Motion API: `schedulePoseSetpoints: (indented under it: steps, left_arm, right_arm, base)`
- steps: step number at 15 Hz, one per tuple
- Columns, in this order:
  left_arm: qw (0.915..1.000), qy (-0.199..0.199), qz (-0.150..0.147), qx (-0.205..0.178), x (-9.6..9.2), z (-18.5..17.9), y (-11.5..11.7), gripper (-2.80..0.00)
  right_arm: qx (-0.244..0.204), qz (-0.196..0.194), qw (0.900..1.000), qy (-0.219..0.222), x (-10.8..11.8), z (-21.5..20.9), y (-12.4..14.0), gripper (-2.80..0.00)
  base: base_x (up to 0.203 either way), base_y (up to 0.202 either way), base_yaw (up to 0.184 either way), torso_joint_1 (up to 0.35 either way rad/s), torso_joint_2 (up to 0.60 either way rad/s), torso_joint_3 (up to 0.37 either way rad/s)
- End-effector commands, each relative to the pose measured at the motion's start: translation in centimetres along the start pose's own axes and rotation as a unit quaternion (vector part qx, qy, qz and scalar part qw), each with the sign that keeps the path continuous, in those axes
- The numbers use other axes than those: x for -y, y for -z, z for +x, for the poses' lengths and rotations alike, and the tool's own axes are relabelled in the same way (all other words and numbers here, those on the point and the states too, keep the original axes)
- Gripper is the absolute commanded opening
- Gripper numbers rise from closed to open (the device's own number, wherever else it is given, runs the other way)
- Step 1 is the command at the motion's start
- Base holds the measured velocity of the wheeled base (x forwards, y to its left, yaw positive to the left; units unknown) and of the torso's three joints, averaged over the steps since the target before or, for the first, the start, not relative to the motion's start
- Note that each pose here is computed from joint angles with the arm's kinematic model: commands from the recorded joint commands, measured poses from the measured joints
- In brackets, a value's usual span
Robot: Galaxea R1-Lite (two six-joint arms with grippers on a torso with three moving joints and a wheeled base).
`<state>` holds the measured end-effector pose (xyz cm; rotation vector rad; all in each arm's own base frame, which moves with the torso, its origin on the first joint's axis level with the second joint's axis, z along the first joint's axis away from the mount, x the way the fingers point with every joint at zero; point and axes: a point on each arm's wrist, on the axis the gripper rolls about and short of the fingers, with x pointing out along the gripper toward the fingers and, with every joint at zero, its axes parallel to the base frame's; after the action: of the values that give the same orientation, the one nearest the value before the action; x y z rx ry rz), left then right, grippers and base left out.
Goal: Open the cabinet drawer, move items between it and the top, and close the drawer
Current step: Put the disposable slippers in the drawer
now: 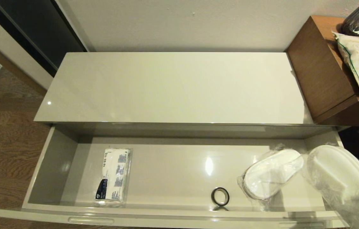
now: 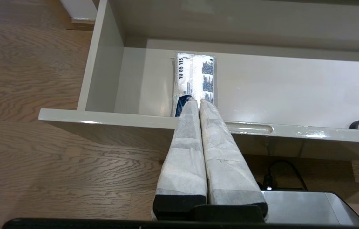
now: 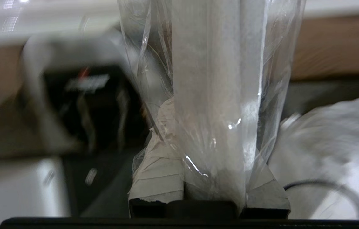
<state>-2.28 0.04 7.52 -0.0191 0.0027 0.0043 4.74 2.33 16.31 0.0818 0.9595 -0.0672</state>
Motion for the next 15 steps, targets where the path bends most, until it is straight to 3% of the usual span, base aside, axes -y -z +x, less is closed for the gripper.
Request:
schedulePoseSetpoints:
  steps: [1, 5, 11, 13, 15]
  left_arm:
    - [1.0, 0.0, 0.0, -0.001, 0.0, 0.0, 0.0, -2.8]
    - [1.0, 0.0, 0.0, -0.001, 0.0, 0.0, 0.0, -2.8]
    - [1.0, 0.0, 0.0, 0.0, 0.0, 0.0, 0.0, -2.8]
    - [1.0, 0.0, 0.0, 0.0, 0.0, 0.0, 0.0, -2.8]
    - [1.0, 0.0, 0.0, 0.0, 0.0, 0.0, 0.0, -2.8]
  right_arm:
    - [-0.037, -0.003, 0.999, -0.017, -0.5, 0.6, 0.0, -2.8]
    - [-0.088, -0.004, 0.996, -0.01, -3.6, 4.1, -2.0, -2.8]
    - [-0.184, -0.01, 0.982, 0.029, -8.7, 14.5, -3.8, -2.8]
    - [-0.196, -0.001, 0.98, 0.033, -10.0, 18.3, -4.7, -2.8]
    - [-0.177, 0.029, 0.983, 0.023, -11.3, 21.1, -7.0, -2.8]
  base:
    - [0.0, 0.0, 0.0, 0.0, 0.0, 0.0]
    - [0.0, 0.0, 0.0, 0.0, 0.0, 0.0]
    - [0.0, 0.0, 0.0, 0.0, 0.0, 0.0]
    - [0.0, 0.0, 0.0, 0.0, 0.0, 0.0]
    - [0.0, 0.0, 0.0, 0.0, 0.0, 0.0]
